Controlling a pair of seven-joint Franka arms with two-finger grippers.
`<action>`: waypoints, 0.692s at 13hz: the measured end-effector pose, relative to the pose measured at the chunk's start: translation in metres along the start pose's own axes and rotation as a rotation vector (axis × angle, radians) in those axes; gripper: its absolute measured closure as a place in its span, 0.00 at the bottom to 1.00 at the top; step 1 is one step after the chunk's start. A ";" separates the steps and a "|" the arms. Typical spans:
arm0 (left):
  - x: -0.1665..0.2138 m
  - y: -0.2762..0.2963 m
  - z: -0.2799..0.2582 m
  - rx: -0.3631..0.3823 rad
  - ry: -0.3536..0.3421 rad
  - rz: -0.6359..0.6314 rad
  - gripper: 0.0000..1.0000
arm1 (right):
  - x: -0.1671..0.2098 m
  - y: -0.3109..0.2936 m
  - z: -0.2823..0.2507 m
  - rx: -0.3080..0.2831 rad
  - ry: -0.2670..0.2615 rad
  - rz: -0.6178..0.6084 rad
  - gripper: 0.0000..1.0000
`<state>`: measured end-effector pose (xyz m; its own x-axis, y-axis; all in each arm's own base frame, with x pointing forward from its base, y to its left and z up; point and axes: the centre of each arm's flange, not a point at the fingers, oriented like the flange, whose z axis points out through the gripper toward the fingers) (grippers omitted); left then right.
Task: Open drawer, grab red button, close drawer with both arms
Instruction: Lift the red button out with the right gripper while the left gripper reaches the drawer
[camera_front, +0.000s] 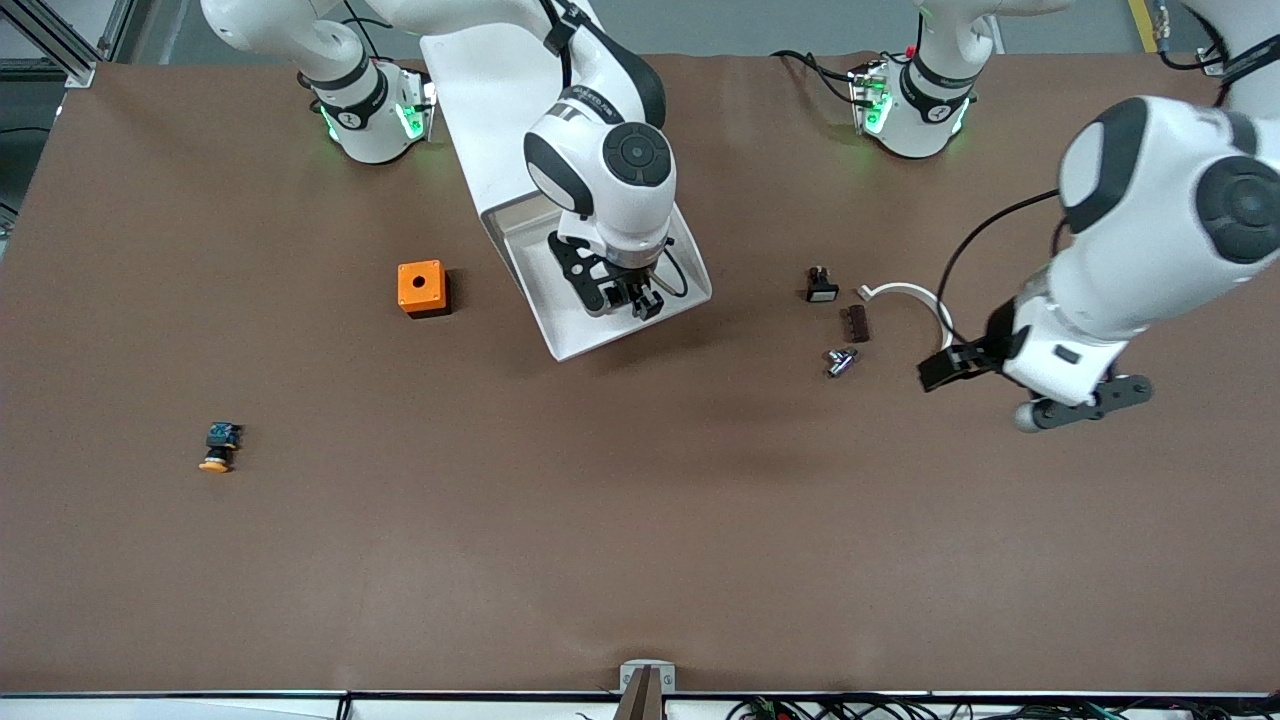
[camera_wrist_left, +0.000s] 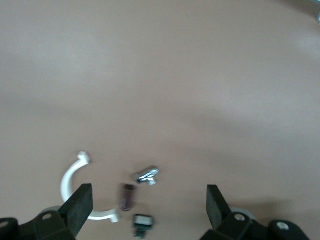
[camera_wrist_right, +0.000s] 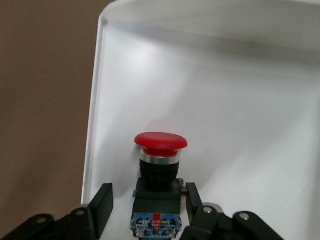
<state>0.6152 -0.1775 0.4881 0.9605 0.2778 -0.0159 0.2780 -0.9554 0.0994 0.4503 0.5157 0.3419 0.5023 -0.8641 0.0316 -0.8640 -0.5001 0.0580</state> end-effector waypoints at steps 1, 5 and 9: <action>-0.010 0.016 0.014 -0.007 0.001 -0.021 0.00 | 0.001 -0.003 -0.006 0.012 -0.003 0.003 0.52; -0.047 0.077 0.069 0.002 0.002 -0.100 0.00 | 0.000 -0.005 -0.013 0.026 -0.008 0.003 0.59; -0.075 0.127 0.128 -0.008 0.000 -0.150 0.00 | 0.003 -0.009 -0.021 0.029 -0.006 -0.026 0.59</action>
<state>0.5797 -0.3328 0.3751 0.9081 0.4177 -0.0307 0.4185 -0.9023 0.1037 0.4600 0.5187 0.3627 0.5245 -0.8510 0.0247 -0.8513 -0.5238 0.0301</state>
